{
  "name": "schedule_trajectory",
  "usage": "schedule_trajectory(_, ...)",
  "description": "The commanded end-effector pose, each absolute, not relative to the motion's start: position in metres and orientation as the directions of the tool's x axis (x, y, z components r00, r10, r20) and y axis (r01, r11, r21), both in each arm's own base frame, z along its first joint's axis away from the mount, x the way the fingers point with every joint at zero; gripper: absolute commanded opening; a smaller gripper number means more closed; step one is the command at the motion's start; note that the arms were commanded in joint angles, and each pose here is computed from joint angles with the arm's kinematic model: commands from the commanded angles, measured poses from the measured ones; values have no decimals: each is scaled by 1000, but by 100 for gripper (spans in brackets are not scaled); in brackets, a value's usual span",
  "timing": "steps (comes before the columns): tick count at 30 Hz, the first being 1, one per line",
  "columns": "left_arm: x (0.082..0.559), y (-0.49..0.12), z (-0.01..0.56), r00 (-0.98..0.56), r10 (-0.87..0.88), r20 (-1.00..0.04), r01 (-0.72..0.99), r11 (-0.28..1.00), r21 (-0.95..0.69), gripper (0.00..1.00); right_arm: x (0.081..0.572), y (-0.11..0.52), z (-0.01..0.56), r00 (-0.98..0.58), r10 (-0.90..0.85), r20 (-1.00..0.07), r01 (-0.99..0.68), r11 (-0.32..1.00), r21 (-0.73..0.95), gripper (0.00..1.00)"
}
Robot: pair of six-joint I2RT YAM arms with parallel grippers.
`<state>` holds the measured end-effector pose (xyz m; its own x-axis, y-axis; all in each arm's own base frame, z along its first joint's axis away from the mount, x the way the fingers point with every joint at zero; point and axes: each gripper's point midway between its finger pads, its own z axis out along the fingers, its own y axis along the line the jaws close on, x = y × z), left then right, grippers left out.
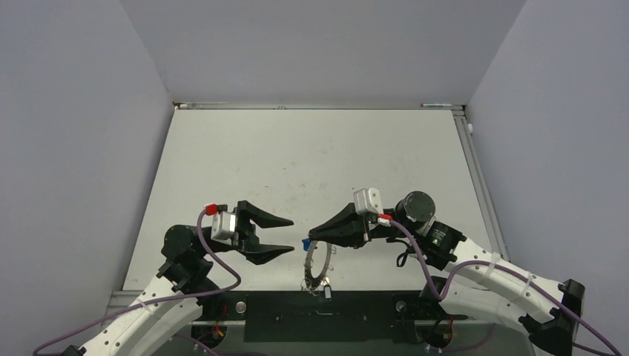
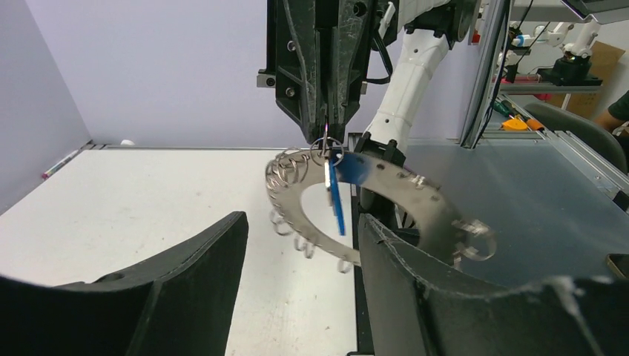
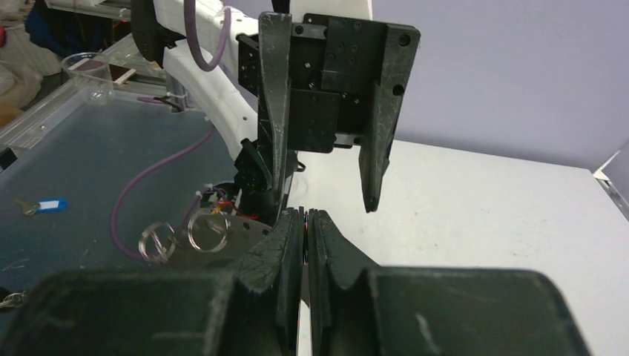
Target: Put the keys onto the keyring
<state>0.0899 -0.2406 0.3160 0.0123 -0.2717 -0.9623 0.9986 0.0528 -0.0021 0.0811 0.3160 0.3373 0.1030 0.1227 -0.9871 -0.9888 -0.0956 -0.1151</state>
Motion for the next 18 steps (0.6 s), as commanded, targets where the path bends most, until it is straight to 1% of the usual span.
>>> schedule_trajectory(1,87,-240,327,24,-319,-948,999,36,13,53,68,317,385,173,262,-950,-961,-168,-221,5)
schedule_trajectory(6,75,-239,331,8,-343,-939,999,-27,19,51,64,320,388,162,277,-947,-952,-209,-224,5)
schedule_trajectory(10,68,-238,333,-6,-355,-935,998,-66,19,47,63,323,392,159,286,-945,-948,-222,-227,5)
schedule_trajectory(18,72,-240,332,-23,-351,-936,999,-54,-5,43,64,329,397,152,310,-939,-942,-243,-232,5)
